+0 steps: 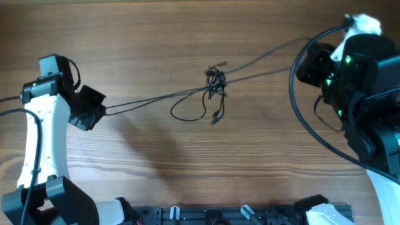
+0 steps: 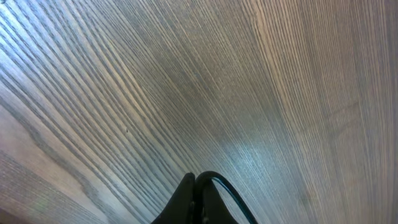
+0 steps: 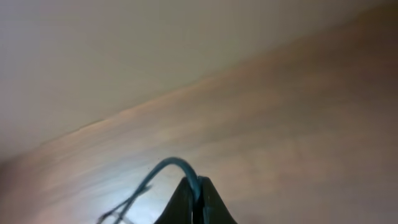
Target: Untangle cables
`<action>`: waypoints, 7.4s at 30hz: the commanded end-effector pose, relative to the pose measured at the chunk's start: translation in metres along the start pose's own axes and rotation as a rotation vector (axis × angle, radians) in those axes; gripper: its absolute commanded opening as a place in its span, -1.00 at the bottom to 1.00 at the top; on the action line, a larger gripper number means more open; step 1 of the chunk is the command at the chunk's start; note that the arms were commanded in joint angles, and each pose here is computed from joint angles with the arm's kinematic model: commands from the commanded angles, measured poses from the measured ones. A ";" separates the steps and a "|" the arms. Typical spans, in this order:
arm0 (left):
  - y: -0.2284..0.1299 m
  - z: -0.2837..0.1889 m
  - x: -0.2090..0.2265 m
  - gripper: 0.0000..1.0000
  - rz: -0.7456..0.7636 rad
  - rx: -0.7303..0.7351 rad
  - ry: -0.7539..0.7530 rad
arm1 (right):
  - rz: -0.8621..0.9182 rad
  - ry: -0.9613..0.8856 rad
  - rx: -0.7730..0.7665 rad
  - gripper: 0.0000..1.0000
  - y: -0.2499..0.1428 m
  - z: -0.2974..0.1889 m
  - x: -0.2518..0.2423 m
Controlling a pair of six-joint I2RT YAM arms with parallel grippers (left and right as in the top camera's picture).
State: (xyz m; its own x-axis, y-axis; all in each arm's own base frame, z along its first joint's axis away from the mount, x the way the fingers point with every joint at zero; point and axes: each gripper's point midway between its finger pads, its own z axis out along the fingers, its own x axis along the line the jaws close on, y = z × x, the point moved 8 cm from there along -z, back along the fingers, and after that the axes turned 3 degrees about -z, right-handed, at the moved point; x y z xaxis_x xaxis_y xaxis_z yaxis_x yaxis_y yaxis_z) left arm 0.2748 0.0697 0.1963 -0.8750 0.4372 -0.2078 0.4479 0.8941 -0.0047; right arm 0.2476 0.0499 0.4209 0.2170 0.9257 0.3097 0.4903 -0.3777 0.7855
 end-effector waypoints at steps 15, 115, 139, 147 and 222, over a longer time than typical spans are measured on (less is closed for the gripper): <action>0.004 0.001 0.004 -0.85 -0.029 -0.004 0.011 | 0.268 -0.091 0.163 -0.91 -0.019 0.028 -0.002; -0.135 0.013 -0.082 -0.49 0.587 0.183 -0.168 | -0.263 0.202 0.823 0.82 -0.131 0.126 0.070; -0.130 0.014 -0.081 -0.20 0.587 0.134 -0.140 | -0.462 0.206 1.075 -0.49 -0.272 0.227 0.086; -0.130 0.014 -0.081 -0.18 0.587 0.134 -0.140 | -0.464 0.214 1.077 -0.46 -0.283 0.230 0.083; -0.117 0.015 -0.075 -0.92 0.542 0.037 -0.067 | -0.153 0.480 0.695 -0.91 -0.130 0.099 0.095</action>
State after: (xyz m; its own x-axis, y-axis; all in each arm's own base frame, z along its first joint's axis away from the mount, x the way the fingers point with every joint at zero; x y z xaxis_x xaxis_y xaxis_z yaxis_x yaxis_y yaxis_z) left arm 0.2841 -0.1145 0.2192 -0.3423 0.7708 -0.5373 0.9279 0.3671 -0.0646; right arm 0.2789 0.2290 0.2435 -0.2343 0.7387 0.6320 0.9698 0.1318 0.2055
